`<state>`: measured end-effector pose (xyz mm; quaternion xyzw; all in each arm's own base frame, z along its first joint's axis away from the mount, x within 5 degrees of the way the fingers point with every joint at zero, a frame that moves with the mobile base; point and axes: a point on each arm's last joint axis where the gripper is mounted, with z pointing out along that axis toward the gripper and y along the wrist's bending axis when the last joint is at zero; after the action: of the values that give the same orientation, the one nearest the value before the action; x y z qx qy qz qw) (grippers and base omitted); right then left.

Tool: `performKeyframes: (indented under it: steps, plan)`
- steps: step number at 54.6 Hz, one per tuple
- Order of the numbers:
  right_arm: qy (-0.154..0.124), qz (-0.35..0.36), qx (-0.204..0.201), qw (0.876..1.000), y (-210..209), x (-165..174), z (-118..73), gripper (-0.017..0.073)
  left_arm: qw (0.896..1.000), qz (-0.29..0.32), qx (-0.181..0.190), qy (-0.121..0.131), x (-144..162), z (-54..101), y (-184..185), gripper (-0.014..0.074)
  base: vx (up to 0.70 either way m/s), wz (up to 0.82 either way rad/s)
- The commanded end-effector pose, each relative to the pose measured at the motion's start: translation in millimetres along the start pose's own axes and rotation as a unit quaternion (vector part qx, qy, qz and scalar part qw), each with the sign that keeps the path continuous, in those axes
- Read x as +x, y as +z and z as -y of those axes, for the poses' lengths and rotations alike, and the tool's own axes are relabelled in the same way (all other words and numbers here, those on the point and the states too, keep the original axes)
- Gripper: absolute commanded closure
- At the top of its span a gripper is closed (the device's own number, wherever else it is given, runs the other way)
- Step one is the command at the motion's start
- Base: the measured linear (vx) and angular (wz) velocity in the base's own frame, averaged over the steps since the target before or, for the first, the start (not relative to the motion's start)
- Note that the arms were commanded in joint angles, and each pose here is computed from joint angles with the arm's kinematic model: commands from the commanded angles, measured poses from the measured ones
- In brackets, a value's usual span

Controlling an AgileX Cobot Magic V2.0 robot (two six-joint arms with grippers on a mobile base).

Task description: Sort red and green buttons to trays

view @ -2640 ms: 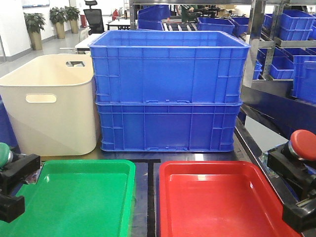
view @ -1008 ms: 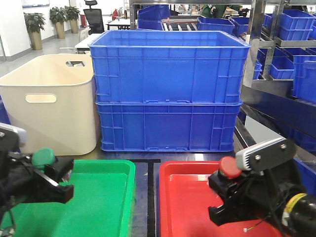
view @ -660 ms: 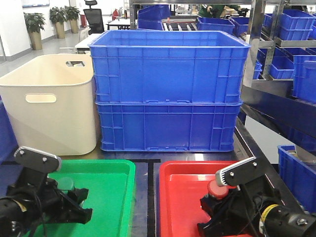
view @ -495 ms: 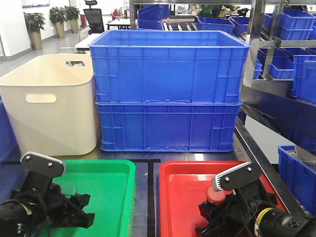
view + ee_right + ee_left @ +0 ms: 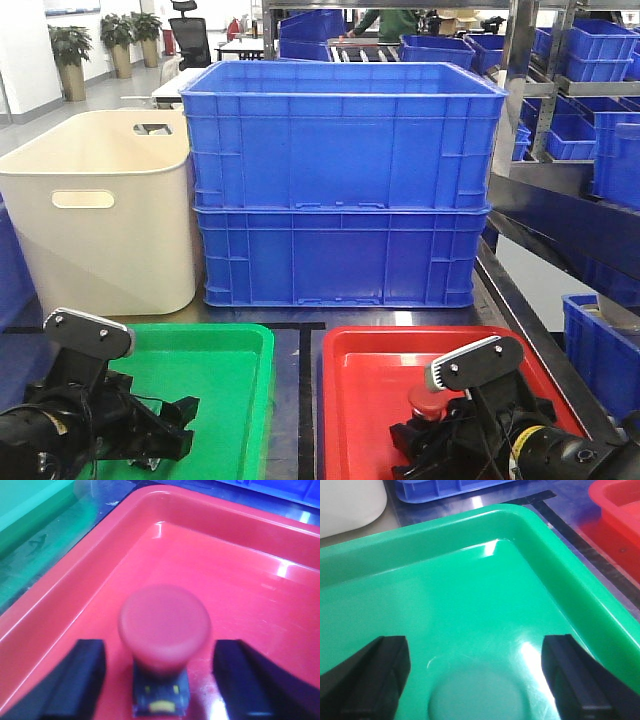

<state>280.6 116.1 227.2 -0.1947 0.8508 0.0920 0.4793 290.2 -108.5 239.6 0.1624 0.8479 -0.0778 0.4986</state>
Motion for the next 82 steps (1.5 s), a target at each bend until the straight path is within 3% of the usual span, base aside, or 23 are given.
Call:
performKeyframes:
  steps: [1, 17, 31, 41, 46, 60, 82]
  plan:
    - [0.006, 0.071, -0.007, 0.997, -8, -25, -0.5, -0.0075, 0.997, 0.080, -0.010, -0.008, -27, -2.1, -12, -0.0071, 0.00, 0.00]
    - [0.002, 0.130, -0.006, 0.991, -38, -45, -0.6, -0.0069, 0.986, 0.167, -0.016, -0.008, -55, -4.2, -52, -0.0037, 0.00, 0.00]
    - [-0.002, 0.223, 0.004, 0.975, -108, -72, 0.0, -0.0014, 0.971, 0.238, -0.012, -0.011, -76, -5.0, -112, -0.0010, 0.00, 0.00]
    - [0.004, 0.204, 0.033, 0.978, -159, -66, 3.9, -0.0003, 0.961, 0.272, 0.007, -0.045, -80, -4.1, -167, 0.0011, 0.00, 0.00]
    - [0.007, 0.206, 0.042, 0.978, -180, -63, 4.9, -0.0003, 0.956, 0.288, 0.010, -0.049, -72, -4.0, -187, 0.0011, 0.00, 0.00]
    - [0.009, 0.221, 0.047, 0.974, -199, -61, 5.1, -0.0003, 0.956, 0.289, 0.015, -0.047, -39, -2.8, -212, 0.0011, 0.00, 0.00]
    - [0.009, 0.220, 0.047, 0.974, -199, -61, 5.2, -0.0003, 0.959, 0.278, 0.015, -0.047, -35, -2.4, -209, 0.0011, 0.00, 0.00]
